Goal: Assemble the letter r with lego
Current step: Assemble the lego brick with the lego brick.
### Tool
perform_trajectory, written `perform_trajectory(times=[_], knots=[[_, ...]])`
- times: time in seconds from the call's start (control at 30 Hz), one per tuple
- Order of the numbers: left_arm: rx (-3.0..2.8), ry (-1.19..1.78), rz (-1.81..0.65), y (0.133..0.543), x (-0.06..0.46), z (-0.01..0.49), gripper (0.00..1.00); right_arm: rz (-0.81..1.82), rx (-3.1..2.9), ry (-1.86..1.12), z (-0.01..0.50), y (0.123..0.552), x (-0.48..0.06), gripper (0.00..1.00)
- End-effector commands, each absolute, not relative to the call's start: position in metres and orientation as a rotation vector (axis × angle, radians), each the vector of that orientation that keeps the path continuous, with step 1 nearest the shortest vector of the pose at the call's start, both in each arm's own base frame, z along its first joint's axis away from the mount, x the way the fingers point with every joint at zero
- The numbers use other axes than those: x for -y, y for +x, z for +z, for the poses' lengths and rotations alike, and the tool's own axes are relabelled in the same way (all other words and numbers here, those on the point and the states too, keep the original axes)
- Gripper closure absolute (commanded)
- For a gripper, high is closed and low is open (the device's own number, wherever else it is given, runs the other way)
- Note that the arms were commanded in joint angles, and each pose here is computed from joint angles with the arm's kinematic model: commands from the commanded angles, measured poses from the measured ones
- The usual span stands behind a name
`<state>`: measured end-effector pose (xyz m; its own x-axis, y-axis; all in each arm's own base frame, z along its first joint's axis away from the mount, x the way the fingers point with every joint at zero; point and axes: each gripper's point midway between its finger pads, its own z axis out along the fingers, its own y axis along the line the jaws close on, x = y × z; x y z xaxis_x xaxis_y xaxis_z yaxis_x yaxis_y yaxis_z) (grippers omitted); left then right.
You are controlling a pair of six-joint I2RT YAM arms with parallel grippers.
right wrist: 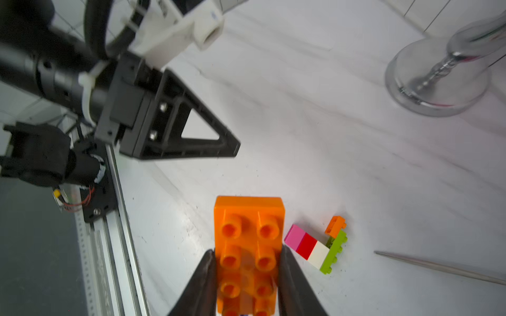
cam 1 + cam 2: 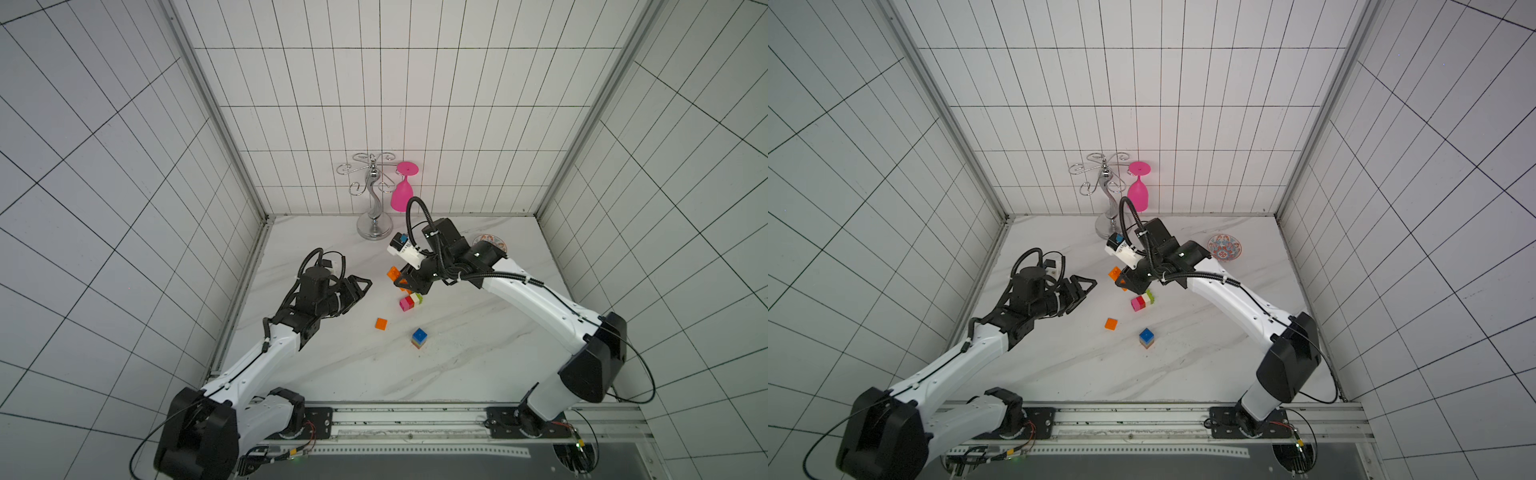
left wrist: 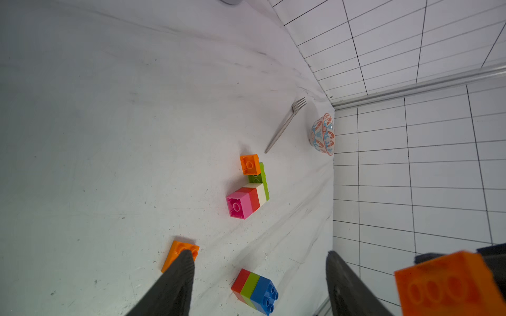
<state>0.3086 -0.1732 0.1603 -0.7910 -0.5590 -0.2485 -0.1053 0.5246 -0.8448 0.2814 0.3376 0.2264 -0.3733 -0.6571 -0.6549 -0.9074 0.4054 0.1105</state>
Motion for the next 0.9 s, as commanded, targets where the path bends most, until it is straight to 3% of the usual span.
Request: perform_trajectory(times=[0.0, 0.2, 0.37, 0.87], knots=[[-2.249, -0.569, -1.426, 0.310, 0.185, 0.155, 0.36, 0.481, -2.221, -1.589, 0.189, 0.264, -0.329, 1.00], [-2.311, -0.648, -1.481, 0.310, 0.185, 0.119, 0.38, 0.281, -2.293, -1.779, 0.134, 0.262, -0.337, 1.00], [-2.327, -0.795, -1.468, 0.306, 0.164, 0.088, 0.40, 0.259, -2.354, -1.850, 0.104, 0.256, -0.347, 1.00], [-2.302, -0.896, -1.492, 0.303, 0.143, 0.073, 0.40, 0.045, -2.419, -1.907, 0.059, 0.254, -0.354, 1.00]])
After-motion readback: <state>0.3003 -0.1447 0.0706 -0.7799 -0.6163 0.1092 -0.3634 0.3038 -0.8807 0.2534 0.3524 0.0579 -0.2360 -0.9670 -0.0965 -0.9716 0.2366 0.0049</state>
